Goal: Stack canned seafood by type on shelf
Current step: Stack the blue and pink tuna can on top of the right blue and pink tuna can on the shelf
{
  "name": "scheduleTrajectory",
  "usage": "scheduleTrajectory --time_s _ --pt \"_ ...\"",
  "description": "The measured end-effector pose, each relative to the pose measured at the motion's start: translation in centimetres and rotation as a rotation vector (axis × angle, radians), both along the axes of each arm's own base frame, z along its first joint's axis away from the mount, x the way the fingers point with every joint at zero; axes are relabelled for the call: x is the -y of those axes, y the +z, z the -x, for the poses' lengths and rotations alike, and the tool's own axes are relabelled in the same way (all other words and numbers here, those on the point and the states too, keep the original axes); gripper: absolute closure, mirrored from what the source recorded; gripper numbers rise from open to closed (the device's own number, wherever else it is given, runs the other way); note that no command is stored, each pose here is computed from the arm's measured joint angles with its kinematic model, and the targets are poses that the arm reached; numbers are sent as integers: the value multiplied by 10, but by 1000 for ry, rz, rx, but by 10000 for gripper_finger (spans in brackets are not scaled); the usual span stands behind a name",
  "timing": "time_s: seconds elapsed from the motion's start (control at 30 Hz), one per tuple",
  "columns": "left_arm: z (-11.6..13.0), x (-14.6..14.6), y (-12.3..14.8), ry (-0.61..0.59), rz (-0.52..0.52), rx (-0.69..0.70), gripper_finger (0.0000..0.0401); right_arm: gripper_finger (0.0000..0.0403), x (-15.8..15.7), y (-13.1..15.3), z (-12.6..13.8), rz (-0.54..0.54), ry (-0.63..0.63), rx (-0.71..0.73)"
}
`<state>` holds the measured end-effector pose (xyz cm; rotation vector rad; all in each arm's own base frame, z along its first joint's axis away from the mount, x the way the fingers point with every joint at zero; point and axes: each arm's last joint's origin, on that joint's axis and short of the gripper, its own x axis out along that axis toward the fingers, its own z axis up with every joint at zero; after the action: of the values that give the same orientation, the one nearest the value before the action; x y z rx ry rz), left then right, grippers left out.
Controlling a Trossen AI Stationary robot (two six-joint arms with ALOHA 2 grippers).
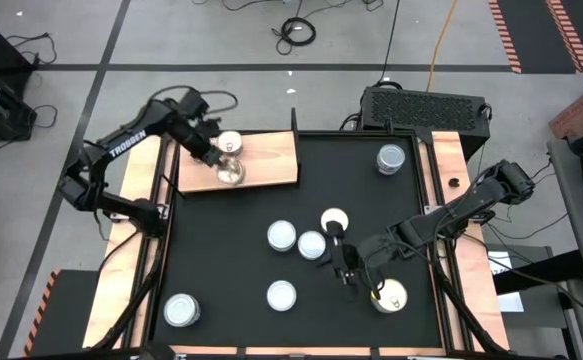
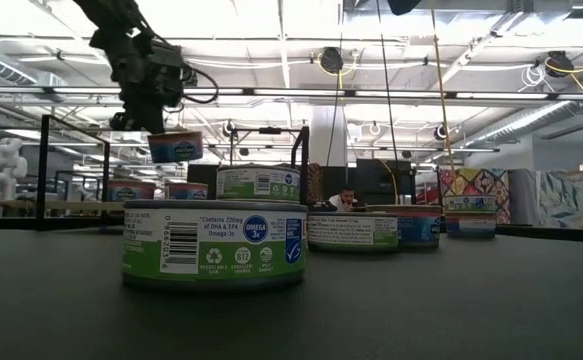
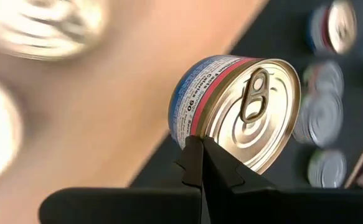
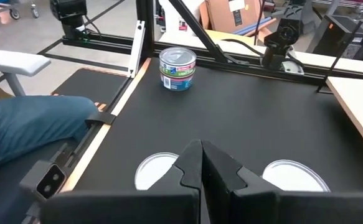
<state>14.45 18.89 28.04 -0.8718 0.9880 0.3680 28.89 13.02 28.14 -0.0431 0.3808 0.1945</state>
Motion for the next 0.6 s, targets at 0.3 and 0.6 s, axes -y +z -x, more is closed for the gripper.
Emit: scheduleTrajectory --time_s 0.3,0.6 --pt "29 -34 4 285 -4 28 401 403 13 -1 -6 1 18 -17" --pt "34 -63 -13 447 12 19 401 403 28 -1 -11 -4 10 -22"
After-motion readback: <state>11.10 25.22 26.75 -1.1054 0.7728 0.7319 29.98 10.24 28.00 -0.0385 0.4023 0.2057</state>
